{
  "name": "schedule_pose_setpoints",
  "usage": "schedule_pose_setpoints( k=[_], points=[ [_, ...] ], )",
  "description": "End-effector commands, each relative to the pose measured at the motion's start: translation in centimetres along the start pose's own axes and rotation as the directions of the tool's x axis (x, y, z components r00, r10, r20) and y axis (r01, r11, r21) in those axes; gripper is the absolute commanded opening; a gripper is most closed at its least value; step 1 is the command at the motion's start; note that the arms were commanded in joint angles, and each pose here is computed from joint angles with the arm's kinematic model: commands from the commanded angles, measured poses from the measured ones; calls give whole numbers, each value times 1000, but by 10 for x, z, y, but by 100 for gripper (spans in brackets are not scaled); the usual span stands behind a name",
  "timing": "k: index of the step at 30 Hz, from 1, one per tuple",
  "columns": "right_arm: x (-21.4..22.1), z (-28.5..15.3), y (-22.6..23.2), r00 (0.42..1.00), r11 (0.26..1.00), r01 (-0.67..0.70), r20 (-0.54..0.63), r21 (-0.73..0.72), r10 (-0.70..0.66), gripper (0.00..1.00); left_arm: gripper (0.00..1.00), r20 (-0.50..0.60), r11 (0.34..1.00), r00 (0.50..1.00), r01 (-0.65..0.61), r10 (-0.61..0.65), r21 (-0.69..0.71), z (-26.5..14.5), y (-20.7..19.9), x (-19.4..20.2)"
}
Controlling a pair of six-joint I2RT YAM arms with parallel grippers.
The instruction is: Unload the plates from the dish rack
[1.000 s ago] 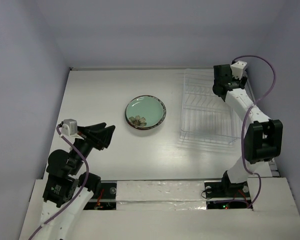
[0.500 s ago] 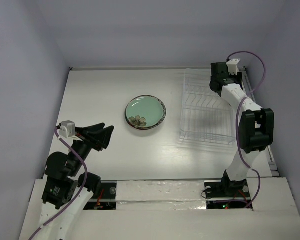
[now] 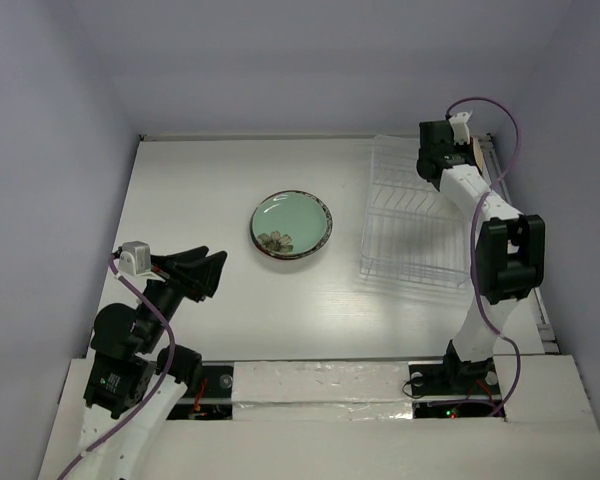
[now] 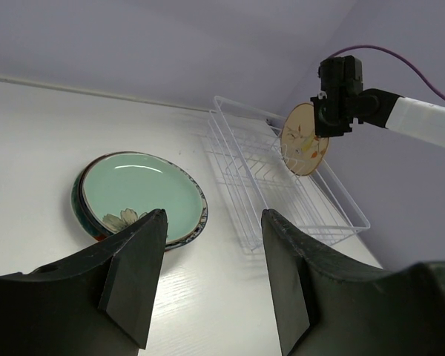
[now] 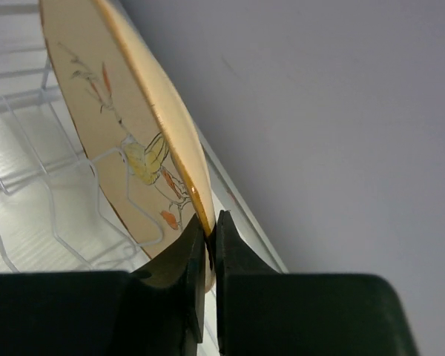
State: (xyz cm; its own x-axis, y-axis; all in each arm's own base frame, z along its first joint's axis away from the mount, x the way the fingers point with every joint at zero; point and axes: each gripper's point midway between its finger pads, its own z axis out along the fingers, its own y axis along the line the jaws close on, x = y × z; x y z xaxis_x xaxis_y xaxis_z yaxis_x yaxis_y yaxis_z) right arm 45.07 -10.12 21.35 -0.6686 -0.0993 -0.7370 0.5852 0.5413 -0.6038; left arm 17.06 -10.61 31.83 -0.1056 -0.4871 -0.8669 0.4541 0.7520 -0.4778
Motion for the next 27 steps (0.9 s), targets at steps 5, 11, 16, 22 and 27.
schedule_pose_setpoints(
  k=[5,11,16,22,27],
  points=[
    [-27,-1,-35,998,994,-39,49,106,34,0,51,42,1000,999,-5,4,22,-2,-7,-12],
    [-48,-16,-63,988,990,-112,113,90,102,0,51,41,1000,999,-2,1,27,-2,-8,-12],
    [-63,-30,-81,976,984,-166,158,71,153,0,51,43,1000,999,-3,1,28,-2,-8,-12],
    [-73,-45,-105,959,974,-213,207,79,193,0,51,40,1000,999,-1,0,27,-1,-7,-11],
    [-91,-69,-123,916,944,-329,249,20,314,0,51,38,1000,999,1,-2,27,-1,-8,-11]
  ],
)
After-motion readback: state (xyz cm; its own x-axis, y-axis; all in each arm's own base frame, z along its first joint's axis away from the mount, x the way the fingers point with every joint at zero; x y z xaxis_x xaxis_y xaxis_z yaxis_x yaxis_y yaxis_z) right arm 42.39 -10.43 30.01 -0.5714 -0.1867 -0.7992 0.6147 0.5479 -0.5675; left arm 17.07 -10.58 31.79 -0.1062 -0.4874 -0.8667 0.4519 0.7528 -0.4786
